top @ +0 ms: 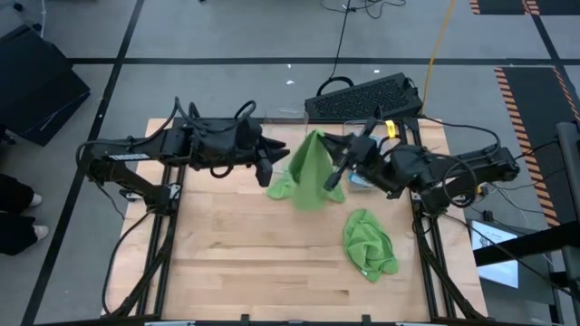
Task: Fold microfiber towels
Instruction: Fold the bottom left green microfiber towel
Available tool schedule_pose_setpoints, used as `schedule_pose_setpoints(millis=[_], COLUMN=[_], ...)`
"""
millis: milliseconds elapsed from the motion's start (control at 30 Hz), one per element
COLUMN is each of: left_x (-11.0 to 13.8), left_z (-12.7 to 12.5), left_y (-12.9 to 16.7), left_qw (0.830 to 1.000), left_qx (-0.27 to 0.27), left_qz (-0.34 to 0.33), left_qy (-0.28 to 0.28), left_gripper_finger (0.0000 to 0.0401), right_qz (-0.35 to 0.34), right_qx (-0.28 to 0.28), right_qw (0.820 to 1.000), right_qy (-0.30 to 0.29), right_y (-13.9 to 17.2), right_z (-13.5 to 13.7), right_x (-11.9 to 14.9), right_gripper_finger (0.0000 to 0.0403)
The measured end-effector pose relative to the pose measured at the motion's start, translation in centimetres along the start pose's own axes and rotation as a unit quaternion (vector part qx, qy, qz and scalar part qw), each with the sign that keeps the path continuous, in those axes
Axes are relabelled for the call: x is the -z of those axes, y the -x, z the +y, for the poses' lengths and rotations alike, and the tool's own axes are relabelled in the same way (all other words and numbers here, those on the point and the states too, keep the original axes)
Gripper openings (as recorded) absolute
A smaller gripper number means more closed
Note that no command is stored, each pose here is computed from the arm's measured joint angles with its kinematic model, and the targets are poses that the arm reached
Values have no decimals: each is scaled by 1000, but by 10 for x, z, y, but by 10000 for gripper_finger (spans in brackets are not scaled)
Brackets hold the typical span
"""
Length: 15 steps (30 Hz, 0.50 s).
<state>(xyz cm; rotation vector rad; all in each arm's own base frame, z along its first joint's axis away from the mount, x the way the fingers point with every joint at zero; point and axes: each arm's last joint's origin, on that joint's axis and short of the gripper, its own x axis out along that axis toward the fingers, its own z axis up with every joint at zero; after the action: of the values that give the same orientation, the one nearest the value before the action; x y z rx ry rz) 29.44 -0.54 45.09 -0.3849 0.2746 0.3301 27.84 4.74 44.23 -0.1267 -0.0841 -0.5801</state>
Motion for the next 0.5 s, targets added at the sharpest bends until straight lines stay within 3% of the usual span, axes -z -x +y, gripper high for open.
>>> schedule_pose_setpoints(millis=[167, 500], left_x=[13, 65], left_z=[4, -11], left_y=[2, -1], left_qw=[997, 984], left_qx=[-30, -41], left_qz=[58, 171], left_qy=[30, -34], left_gripper_finger=[160, 173], right_qz=[-7, -9], right_qx=[1, 1], right_qw=[999, 998], right_qy=[-38, -63], right_y=[5, 9], right_z=[-6, -11], right_x=[-6, -9], right_gripper_finger=[1, 0])
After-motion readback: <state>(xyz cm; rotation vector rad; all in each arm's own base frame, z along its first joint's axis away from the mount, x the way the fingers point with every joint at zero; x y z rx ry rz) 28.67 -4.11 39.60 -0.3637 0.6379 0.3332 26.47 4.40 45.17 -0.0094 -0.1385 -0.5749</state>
